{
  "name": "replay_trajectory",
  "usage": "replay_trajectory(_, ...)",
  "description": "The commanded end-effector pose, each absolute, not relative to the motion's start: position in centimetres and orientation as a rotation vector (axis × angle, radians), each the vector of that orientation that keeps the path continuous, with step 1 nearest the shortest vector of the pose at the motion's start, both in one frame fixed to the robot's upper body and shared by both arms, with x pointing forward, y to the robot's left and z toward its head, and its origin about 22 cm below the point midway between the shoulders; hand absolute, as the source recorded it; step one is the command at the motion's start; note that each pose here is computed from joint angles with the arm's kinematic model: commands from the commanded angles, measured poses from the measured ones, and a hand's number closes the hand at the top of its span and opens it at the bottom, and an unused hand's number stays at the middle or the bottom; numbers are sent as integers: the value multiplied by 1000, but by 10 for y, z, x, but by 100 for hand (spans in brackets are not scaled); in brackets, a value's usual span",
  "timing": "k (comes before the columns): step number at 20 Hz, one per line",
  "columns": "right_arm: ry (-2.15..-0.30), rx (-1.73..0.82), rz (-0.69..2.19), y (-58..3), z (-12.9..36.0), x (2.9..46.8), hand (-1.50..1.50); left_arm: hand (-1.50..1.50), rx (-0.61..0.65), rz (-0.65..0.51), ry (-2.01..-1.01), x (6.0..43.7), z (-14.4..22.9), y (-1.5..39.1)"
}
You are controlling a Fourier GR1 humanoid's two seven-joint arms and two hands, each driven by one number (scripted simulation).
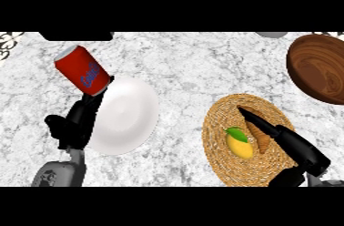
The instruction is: Pick the lemon from the placemat and place it in the bowl
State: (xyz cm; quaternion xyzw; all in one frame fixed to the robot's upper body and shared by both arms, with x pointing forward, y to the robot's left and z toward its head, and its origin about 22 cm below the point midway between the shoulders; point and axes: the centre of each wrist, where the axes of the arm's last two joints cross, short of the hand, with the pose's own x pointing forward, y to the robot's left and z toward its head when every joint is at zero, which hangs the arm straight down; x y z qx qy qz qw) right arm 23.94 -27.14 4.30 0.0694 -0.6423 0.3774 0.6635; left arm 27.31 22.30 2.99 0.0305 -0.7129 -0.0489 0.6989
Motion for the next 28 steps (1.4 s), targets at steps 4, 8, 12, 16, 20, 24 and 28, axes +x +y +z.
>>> replay_trajectory(4, -1444, 136, 852, -275, 23, 247, -150, 0, 72, -127, -1599, 271, 8, 215)
replay_trajectory(8, -1440, -30, 933, -261, 15, 253, -150, 0, 76, -110, -1593, 278, 31, 206)
replay_trajectory(12, -1411, -57, 986, -259, -14, 262, -150, 0, 64, -133, -1608, 261, 21, 218)
replay_trajectory(16, -1377, 0, 991, -264, -20, 265, -150, 0, 58, -116, -1608, 280, 59, 216)
replay_trajectory(20, -1427, 35, 1170, -249, -16, 268, 150, 0, 60, -123, -1593, 276, 21, 213)
replay_trajectory(24, -1488, 33, 1249, -243, -25, 237, 150, 0, 72, -118, -1579, 265, 17, 214)
replay_trajectory(28, -1499, 82, 1215, -235, -31, 260, 150, 0, 84, -107, -1614, 277, 30, 211)
